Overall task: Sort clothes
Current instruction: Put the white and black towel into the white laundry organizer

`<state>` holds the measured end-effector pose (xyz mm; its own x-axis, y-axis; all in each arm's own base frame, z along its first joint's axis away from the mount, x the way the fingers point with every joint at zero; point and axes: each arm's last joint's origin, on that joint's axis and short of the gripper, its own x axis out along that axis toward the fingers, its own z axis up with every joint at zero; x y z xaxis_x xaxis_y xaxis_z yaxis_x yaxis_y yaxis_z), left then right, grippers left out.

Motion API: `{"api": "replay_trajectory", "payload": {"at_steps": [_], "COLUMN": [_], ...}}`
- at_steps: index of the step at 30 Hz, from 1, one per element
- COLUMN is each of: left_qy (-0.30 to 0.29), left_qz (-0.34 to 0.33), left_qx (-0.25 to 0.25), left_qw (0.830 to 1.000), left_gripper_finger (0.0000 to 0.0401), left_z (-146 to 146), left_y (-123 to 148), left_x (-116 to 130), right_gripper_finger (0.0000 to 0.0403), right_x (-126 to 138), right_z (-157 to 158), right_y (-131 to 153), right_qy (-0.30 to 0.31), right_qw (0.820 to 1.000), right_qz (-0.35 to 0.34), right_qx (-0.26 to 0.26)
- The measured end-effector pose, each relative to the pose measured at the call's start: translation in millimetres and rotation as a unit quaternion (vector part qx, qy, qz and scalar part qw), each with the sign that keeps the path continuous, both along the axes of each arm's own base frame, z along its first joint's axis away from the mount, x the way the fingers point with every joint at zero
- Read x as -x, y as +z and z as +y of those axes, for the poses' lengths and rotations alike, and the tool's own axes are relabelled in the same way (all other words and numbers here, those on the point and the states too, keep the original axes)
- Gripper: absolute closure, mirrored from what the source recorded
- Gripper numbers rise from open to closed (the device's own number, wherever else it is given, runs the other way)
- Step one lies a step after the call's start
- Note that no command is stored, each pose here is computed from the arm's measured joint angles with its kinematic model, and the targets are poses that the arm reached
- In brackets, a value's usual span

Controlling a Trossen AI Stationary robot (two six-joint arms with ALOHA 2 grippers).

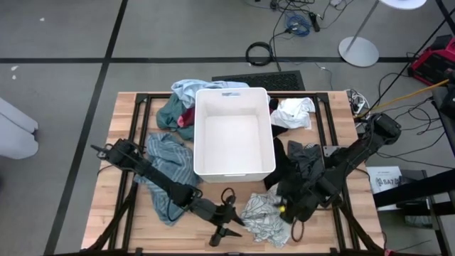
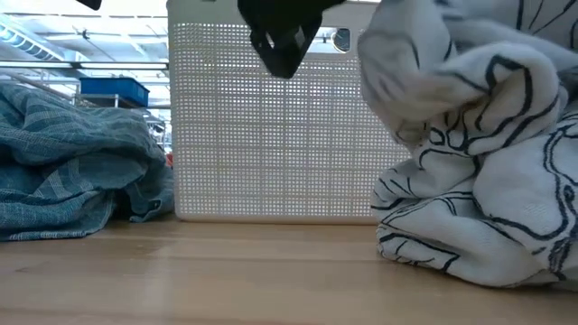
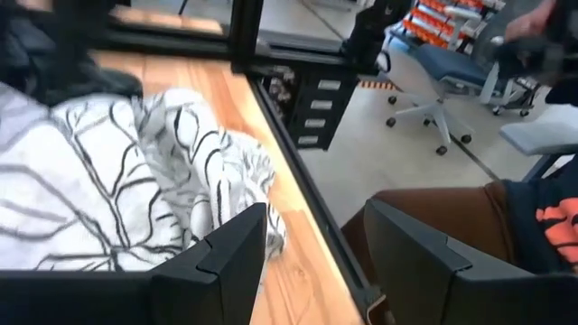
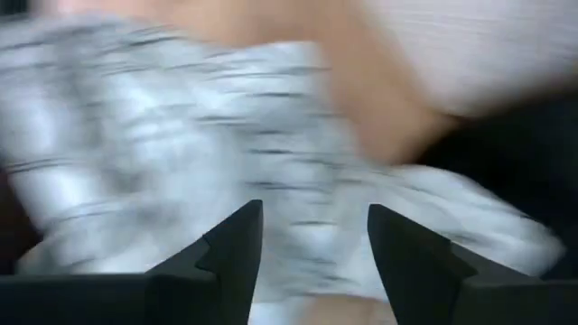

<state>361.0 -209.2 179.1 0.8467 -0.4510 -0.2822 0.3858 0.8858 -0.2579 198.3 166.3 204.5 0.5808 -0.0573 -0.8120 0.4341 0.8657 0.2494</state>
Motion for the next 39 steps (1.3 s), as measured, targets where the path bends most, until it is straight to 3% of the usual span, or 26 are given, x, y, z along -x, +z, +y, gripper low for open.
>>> {"api": "replay_trajectory", "payload": {"at_steps": [3,10,16,23,27,31,35,39], "left_qy": [0.001,0.001,0.001,0.003,0.003,0.000,-0.004,-0.015], "left_qz": [0.000,0.000,0.000,-0.001,-0.001,-0.001,-0.001,-0.002], "left_qx": [0.000,0.000,0.000,-0.001,-0.001,0.000,0.001,0.005], "left_qw": [1.000,1.000,1.000,1.000,1.000,1.000,1.000,1.000], "left_gripper_finger": [0.0203,0.0203,0.0203,0.0203,0.0203,0.0203,0.0203,0.0203], "left_z": [0.0,0.0,0.0,1.6,1.8,0.6,-1.2,-1.6], "left_y": [0.1,0.0,0.1,0.1,0.1,0.1,0.2,3.1], "left_x": [0.0,0.0,0.0,-0.9,-1.1,-0.4,0.6,1.7], "right_gripper_finger": [0.0226,0.0229,0.0229,0.0232,0.0280,0.0380,0.0396,0.0399], "right_x": [6.3,4.1,11.9,3.7,-1.6,-6.1,-7.2,-12.1], "right_z": [-7.6,-13.0,-17.4,-10.6,-12.2,-9.9,-7.9,2.7], "right_y": [-3.2,-3.7,-8.1,-8.9,-19.7,-28.2,-21.3,14.0], "right_qy": [-0.061,-0.083,-0.132,-0.113,-0.115,-0.096,-0.086,-0.042], "right_qw": [0.998,0.996,0.989,0.992,0.990,0.991,0.992,0.997], "right_qz": [0.014,0.017,0.070,0.046,0.081,0.097,0.085,0.040], "right_qx": [0.024,0.026,0.004,-0.022,-0.015,-0.007,-0.021,-0.045]}}
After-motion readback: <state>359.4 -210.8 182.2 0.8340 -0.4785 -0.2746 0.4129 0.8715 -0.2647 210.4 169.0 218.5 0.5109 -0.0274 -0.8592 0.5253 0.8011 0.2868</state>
